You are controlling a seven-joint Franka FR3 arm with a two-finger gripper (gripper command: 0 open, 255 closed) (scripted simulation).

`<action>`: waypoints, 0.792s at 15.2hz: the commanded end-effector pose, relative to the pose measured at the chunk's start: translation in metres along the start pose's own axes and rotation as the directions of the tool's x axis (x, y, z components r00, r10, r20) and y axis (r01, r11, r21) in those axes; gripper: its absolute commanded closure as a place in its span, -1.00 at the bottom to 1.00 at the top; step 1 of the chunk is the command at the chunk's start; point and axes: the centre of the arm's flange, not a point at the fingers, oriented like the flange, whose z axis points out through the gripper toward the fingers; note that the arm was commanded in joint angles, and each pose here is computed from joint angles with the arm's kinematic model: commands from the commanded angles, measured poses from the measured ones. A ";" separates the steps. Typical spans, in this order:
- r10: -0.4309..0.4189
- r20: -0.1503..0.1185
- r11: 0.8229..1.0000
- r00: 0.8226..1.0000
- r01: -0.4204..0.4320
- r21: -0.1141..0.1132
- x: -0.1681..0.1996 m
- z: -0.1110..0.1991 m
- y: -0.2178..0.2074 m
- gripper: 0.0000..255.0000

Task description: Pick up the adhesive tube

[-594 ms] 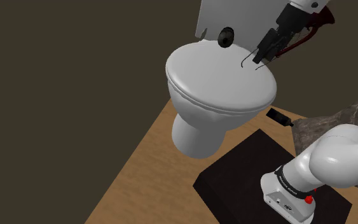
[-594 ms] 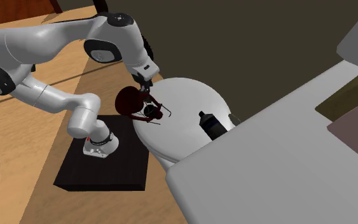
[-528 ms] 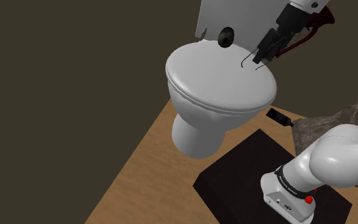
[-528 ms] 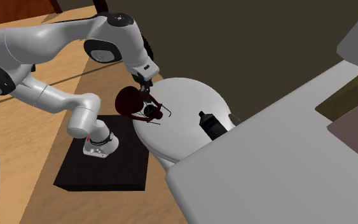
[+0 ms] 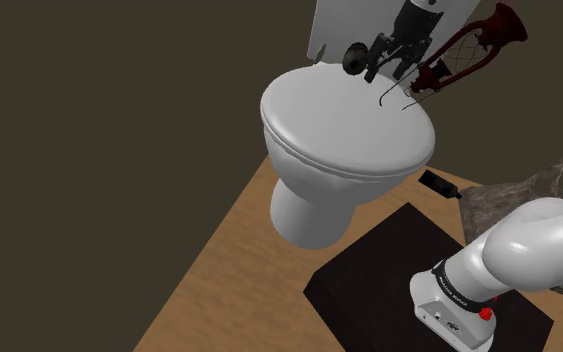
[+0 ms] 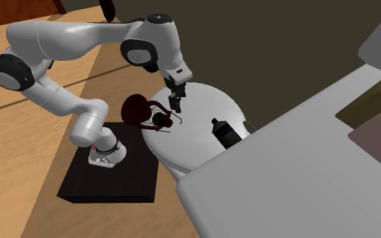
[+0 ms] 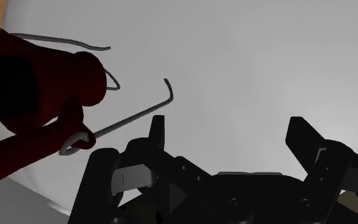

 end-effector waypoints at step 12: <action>0.344 -0.157 0.894 0.926 -0.374 -0.246 0.149 0.025 0.013 -1.00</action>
